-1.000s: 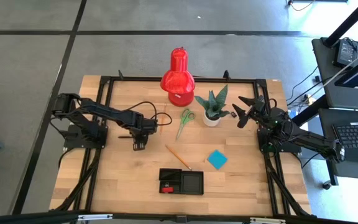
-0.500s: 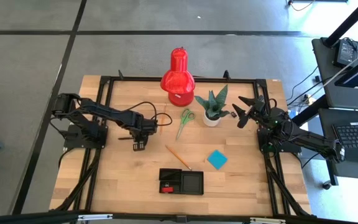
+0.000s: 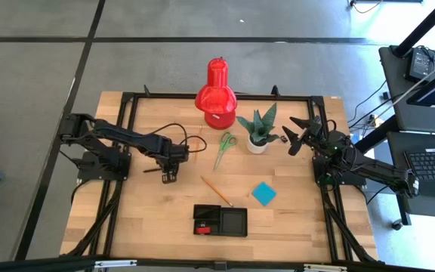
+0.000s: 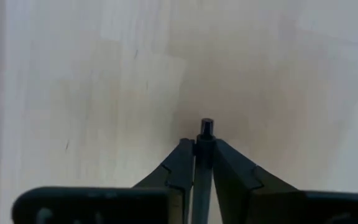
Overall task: Pick and place office supplies into organizer
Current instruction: Put the black pen into the desk organizer
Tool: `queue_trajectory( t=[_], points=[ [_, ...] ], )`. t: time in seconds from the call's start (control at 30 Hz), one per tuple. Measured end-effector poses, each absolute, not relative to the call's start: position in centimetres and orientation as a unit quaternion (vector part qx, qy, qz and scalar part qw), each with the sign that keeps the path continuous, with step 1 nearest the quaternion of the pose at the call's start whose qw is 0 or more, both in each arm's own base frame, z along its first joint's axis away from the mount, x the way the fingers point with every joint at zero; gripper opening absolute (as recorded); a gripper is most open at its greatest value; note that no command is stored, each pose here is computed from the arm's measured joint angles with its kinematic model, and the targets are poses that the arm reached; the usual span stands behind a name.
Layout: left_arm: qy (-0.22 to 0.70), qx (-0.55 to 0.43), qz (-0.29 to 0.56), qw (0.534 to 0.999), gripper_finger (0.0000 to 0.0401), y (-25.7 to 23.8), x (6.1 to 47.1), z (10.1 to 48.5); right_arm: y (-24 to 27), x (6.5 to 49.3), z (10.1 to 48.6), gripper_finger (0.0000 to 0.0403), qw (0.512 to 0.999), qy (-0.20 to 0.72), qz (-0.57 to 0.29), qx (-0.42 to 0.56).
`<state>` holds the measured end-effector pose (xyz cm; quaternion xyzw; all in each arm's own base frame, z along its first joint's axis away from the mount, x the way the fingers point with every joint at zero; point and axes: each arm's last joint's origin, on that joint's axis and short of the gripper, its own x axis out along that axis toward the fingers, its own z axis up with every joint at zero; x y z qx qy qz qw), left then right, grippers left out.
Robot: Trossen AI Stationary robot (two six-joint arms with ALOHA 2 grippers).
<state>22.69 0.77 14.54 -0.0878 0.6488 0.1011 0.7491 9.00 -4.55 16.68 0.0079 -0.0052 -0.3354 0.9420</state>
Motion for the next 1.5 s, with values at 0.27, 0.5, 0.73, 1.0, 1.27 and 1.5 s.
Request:
queue_trajectory(
  t=[0.27,0.5,0.73,1.0,1.27,1.5],
  points=[
    [0.554,-0.177,0.066,0.81,0.0043,-1.0,22.1,18.7,-4.6,9.0,16.7,0.026,0.942,-0.005,-0.336,0.009],
    [0.378,-0.192,-0.022,0.906,0.0042,-3.1,23.2,22.9,-4.6,9.0,16.7,0.026,0.942,-0.006,-0.335,0.01],
    [0.188,-0.171,-0.097,0.962,0.0042,-4.6,24.4,26.8,-4.5,9.0,16.7,0.026,0.942,-0.006,-0.335,0.011],
    [0.097,-0.157,-0.123,0.975,0.0042,-5.6,25.8,27.7,-4.6,9.0,16.7,0.026,0.942,-0.007,-0.336,0.011],
    [0.068,-0.183,-0.178,0.965,0.0042,-7.6,28.2,26.0,-4.5,9.0,16.7,0.026,0.942,-0.007,-0.335,0.011],
    [0.104,-0.192,-0.189,0.957,0.0042,-8.9,29.2,23.8,-4.6,9.0,16.7,0.026,0.942,-0.007,-0.336,0.012]
  ],
)
